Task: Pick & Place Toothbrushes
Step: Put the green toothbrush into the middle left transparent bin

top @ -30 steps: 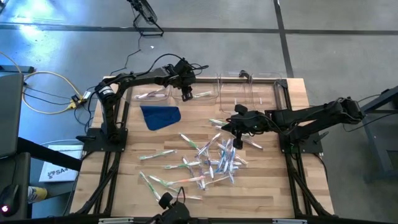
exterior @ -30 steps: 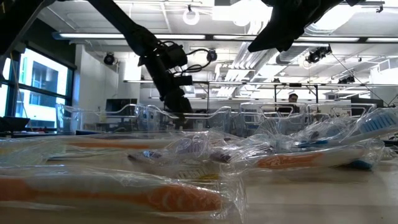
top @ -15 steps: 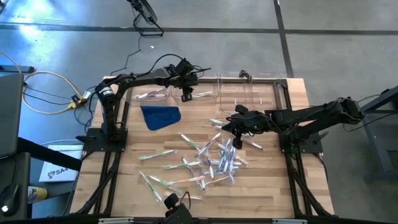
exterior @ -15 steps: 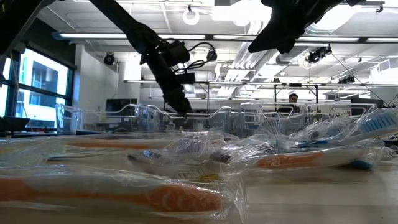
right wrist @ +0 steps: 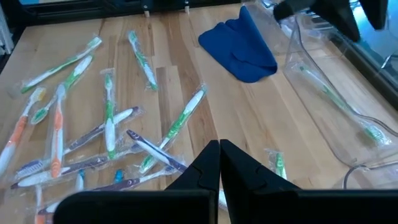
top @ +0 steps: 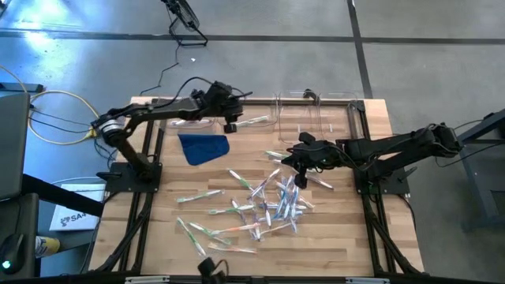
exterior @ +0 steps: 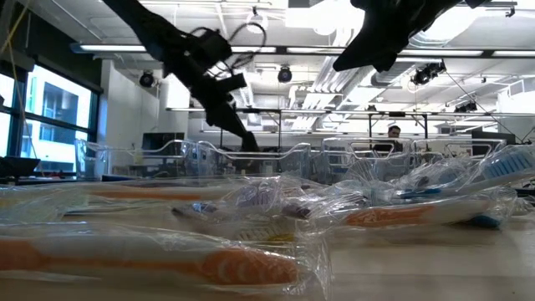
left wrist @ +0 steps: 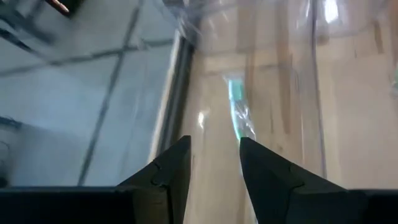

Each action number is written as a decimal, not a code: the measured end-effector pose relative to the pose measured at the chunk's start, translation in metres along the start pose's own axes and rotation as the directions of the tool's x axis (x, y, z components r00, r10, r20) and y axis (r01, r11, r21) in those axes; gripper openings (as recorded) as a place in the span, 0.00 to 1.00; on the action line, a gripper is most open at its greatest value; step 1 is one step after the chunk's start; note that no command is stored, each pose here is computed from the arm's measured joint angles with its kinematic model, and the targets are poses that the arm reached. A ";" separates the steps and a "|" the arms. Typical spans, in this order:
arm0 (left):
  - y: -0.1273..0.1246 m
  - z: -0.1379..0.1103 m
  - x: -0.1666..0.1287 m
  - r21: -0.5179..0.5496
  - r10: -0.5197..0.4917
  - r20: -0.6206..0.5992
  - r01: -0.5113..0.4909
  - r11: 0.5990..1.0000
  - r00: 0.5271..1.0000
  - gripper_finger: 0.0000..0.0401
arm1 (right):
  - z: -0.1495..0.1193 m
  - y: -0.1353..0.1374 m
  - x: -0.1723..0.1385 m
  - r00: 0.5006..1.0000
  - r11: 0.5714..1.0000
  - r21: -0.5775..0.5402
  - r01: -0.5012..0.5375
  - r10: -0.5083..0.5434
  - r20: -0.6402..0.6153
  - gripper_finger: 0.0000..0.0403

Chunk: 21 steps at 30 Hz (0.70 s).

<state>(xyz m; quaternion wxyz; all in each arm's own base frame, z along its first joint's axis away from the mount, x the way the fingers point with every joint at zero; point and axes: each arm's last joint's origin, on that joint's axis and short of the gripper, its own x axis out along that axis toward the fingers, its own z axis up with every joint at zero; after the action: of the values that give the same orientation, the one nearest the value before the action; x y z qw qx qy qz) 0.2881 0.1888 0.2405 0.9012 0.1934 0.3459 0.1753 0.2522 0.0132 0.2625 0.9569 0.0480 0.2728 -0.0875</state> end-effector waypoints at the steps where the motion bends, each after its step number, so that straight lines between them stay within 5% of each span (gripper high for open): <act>1: -0.002 -0.003 -0.007 0.001 0.013 0.019 -0.013 1.000 1.000 0.33 | 0.000 0.000 0.000 1.000 1.000 0.000 0.007 -0.007 0.002 0.01; 21: -0.050 -0.022 -0.153 0.191 0.104 0.408 -0.197 0.962 0.907 0.33 | 0.002 -0.001 0.000 0.998 0.999 0.005 0.054 -0.054 0.027 0.01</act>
<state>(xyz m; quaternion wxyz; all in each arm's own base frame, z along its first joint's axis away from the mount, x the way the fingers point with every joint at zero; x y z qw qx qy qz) 0.1752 0.0815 0.2872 0.9078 0.3527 0.1591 0.1615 0.2529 0.0116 0.2641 0.9576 0.0413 0.2611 -0.1144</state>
